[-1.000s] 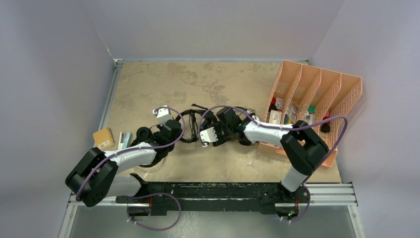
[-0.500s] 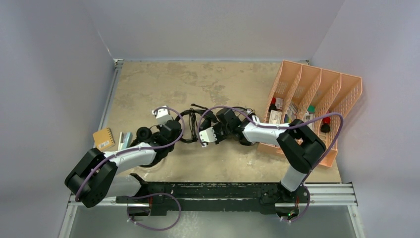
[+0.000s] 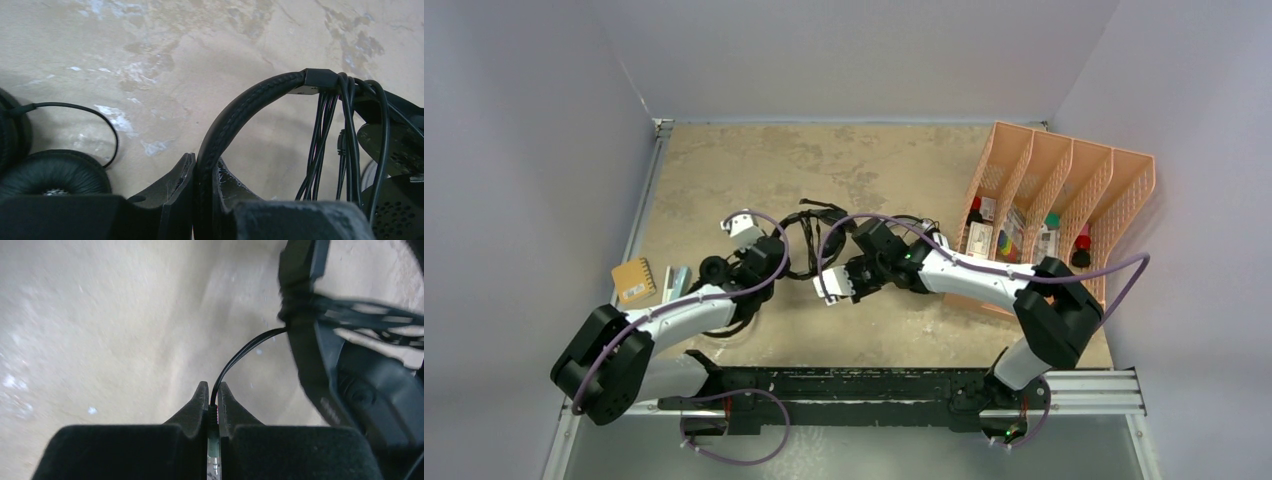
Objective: Wrap the headphones
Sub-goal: Wrap the headphones cable around the headphones.
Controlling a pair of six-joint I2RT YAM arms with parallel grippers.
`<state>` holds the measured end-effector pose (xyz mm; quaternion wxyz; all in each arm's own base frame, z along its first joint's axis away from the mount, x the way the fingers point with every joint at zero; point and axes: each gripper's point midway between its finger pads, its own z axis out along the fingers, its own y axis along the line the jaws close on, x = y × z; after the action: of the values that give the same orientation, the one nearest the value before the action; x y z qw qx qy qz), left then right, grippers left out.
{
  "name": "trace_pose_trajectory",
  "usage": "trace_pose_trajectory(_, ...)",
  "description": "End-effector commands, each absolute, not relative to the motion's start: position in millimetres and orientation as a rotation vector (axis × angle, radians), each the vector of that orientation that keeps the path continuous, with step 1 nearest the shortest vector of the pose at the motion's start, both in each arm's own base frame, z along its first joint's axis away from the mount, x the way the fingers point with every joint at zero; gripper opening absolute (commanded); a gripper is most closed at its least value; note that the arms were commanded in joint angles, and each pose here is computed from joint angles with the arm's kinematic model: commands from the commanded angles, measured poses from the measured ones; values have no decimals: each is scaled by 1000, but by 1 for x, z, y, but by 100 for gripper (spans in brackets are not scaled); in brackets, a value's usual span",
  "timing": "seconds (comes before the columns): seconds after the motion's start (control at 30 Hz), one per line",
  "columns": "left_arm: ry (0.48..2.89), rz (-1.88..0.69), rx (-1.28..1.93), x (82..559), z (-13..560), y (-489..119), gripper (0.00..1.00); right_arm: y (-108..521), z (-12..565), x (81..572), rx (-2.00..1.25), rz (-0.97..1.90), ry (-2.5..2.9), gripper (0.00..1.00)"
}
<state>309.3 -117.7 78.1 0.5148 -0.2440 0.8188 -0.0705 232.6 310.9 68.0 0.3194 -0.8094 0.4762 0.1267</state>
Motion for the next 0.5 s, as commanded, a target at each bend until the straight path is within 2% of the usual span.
trace_pose_trajectory(0.0,1854,-402,-628,336,121,-150,0,333,93,200,-2009,608,1358,0)
trace_pose_trajectory(0.23,1837,-479,-647,335,138,-157,0,348,89,192,-1855,766,1528,0)
trace_pose_trajectory(0.47,1844,-354,-609,341,124,-146,0,359,100,152,-1704,1131,1654,0)
